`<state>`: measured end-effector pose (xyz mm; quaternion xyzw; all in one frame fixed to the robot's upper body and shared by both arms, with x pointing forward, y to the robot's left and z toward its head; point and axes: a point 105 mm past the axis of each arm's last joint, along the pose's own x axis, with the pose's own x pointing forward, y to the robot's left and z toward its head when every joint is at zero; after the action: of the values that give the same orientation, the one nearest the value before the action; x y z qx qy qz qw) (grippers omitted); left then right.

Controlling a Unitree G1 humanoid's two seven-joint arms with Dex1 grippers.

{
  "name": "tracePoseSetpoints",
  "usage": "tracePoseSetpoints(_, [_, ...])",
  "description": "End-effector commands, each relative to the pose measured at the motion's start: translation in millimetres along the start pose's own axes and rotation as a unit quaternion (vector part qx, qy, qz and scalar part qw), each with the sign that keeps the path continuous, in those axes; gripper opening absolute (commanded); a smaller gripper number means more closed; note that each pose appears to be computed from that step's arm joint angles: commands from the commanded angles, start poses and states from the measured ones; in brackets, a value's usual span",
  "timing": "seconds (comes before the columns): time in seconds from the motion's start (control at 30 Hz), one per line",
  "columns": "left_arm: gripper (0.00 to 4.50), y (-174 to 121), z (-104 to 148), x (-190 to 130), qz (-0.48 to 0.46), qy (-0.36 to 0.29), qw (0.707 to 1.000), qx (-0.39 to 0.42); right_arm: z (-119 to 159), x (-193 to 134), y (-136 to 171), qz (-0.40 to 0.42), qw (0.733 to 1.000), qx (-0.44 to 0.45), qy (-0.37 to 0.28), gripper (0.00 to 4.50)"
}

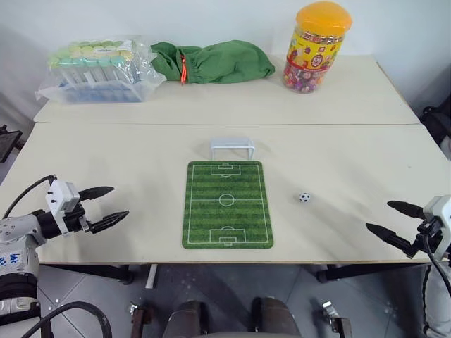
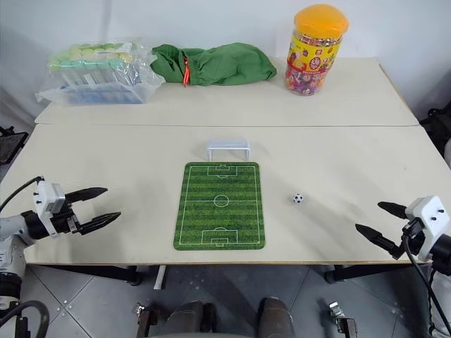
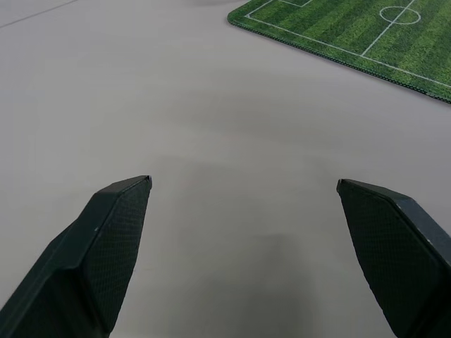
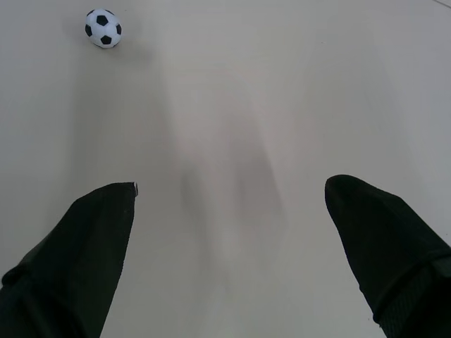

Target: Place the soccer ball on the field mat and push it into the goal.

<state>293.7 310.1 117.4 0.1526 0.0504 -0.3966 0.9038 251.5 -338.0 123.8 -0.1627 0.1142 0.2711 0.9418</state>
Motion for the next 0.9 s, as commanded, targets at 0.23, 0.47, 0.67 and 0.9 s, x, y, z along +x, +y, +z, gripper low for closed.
tracePoseSetpoints(0.23, [4.50,5.4,16.2,4.0,0.008,-0.020,1.000,-0.020,22.0,-3.2,1.4,-0.014,1.000,-0.013,-0.016,4.49])
tracePoseSetpoints(0.47, [4.50,-5.6,34.6,18.8,-0.034,-0.053,0.998,-0.022,58.6,10.5,18.0,0.052,0.997,-0.052,-0.016,4.49])
tracePoseSetpoints(0.67, [4.50,-27.2,47.4,36.9,-0.109,-0.108,0.988,0.006,75.3,43.8,42.5,0.149,0.985,-0.090,0.006,4.49])
tracePoseSetpoints(0.9, [4.50,-47.3,58.8,45.6,-0.173,-0.183,0.968,0.013,82.2,92.7,54.3,0.223,0.968,-0.120,-0.004,4.49])
